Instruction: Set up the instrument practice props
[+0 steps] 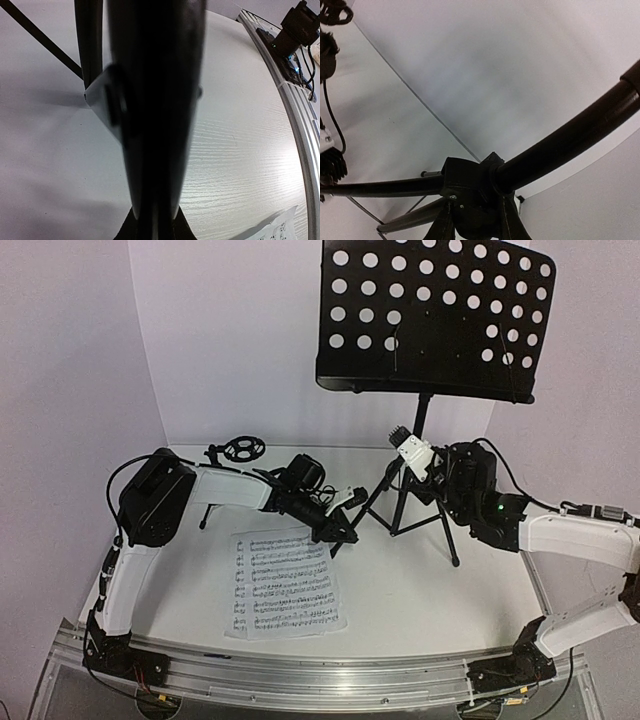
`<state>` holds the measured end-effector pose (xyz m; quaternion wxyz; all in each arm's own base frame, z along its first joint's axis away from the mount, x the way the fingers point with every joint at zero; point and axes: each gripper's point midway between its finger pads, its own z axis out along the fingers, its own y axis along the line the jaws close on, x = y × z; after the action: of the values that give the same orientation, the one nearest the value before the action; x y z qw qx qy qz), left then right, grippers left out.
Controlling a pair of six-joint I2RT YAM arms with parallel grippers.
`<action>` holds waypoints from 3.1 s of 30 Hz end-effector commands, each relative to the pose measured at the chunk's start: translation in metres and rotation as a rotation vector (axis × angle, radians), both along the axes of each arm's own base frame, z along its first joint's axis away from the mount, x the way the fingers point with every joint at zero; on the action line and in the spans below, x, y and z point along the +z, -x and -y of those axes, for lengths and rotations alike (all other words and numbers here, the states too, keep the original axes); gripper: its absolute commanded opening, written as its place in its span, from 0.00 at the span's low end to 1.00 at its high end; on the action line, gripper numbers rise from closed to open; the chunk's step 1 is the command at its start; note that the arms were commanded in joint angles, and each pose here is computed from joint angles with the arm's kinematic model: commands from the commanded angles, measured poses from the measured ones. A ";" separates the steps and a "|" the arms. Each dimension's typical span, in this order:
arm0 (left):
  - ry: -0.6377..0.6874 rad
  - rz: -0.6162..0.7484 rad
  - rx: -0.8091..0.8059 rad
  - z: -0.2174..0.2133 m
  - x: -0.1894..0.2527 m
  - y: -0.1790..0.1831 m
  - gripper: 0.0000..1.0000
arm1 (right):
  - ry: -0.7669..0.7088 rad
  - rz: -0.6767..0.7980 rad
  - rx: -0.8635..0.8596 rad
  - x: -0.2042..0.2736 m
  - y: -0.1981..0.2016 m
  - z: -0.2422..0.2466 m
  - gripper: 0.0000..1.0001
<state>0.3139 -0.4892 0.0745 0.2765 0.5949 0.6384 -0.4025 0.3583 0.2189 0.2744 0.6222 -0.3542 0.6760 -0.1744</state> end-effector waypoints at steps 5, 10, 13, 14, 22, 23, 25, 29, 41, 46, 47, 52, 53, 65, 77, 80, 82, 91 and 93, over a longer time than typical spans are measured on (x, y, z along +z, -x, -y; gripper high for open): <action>0.002 0.025 0.021 -0.001 -0.012 -0.008 0.00 | -0.740 -0.157 -0.229 -0.023 0.001 0.014 0.00; 0.009 0.033 0.020 -0.001 -0.010 -0.008 0.00 | -0.972 -0.208 -0.301 -0.026 0.003 0.018 0.00; 0.012 0.037 0.018 -0.001 -0.009 -0.007 0.00 | -1.115 -0.248 -0.347 -0.030 0.004 0.019 0.00; 0.014 0.038 0.017 -0.001 -0.009 -0.007 0.00 | -1.160 -0.264 -0.364 -0.033 0.004 0.019 0.00; 0.026 0.040 0.015 -0.002 -0.006 -0.008 0.00 | -1.588 -0.350 -0.504 -0.063 0.009 0.024 0.00; 0.027 0.041 0.015 -0.002 -0.006 -0.008 0.00 | -1.627 -0.360 -0.512 -0.065 0.010 0.024 0.00; 0.027 0.039 0.015 -0.003 -0.005 -0.008 0.00 | -1.720 -0.378 -0.533 -0.069 0.011 0.023 0.00; 0.029 0.042 0.015 -0.002 -0.004 -0.008 0.00 | -1.900 -0.418 -0.566 -0.078 0.014 0.022 0.00; 0.019 0.042 0.015 -0.004 -0.004 -0.008 0.00 | -2.176 -0.513 -0.533 -0.064 0.021 0.015 0.26; 0.025 0.048 0.015 -0.003 0.000 -0.009 0.00 | -1.924 -0.481 -0.435 -0.038 0.036 0.027 0.64; 0.025 0.047 0.014 -0.002 0.000 -0.009 0.00 | -1.851 -0.476 -0.424 -0.032 0.041 0.031 0.64; 0.032 0.051 0.022 -0.001 0.006 -0.015 0.00 | -1.255 -0.484 -0.185 0.006 0.063 0.022 0.65; 0.032 0.048 0.024 -0.002 0.006 -0.016 0.00 | -1.124 -0.480 -0.135 0.011 0.067 0.019 0.65; 0.011 0.040 0.026 -0.003 0.000 -0.019 0.00 | 0.186 -0.116 0.227 0.013 0.069 0.018 0.64; 0.017 0.025 0.016 0.001 -0.002 -0.022 0.00 | 0.691 0.133 0.165 0.017 0.018 0.004 0.55; 0.015 0.019 0.014 0.001 -0.005 -0.022 0.00 | 0.737 0.139 0.152 0.012 0.012 0.003 0.50; 0.012 0.013 0.014 0.001 -0.007 -0.022 0.00 | 0.748 0.143 0.139 0.009 0.008 0.002 0.49; 0.010 0.004 0.015 -0.003 -0.008 -0.022 0.00 | 0.731 0.149 0.098 0.005 0.000 0.002 0.35; 0.008 0.002 0.016 -0.004 -0.008 -0.022 0.00 | 0.727 0.148 0.084 0.006 0.000 0.005 0.31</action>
<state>0.3212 -0.4923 0.0745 0.2828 0.5976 0.6260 -0.4135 0.3548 0.2206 0.2724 0.4984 -0.5924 0.5022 -0.3853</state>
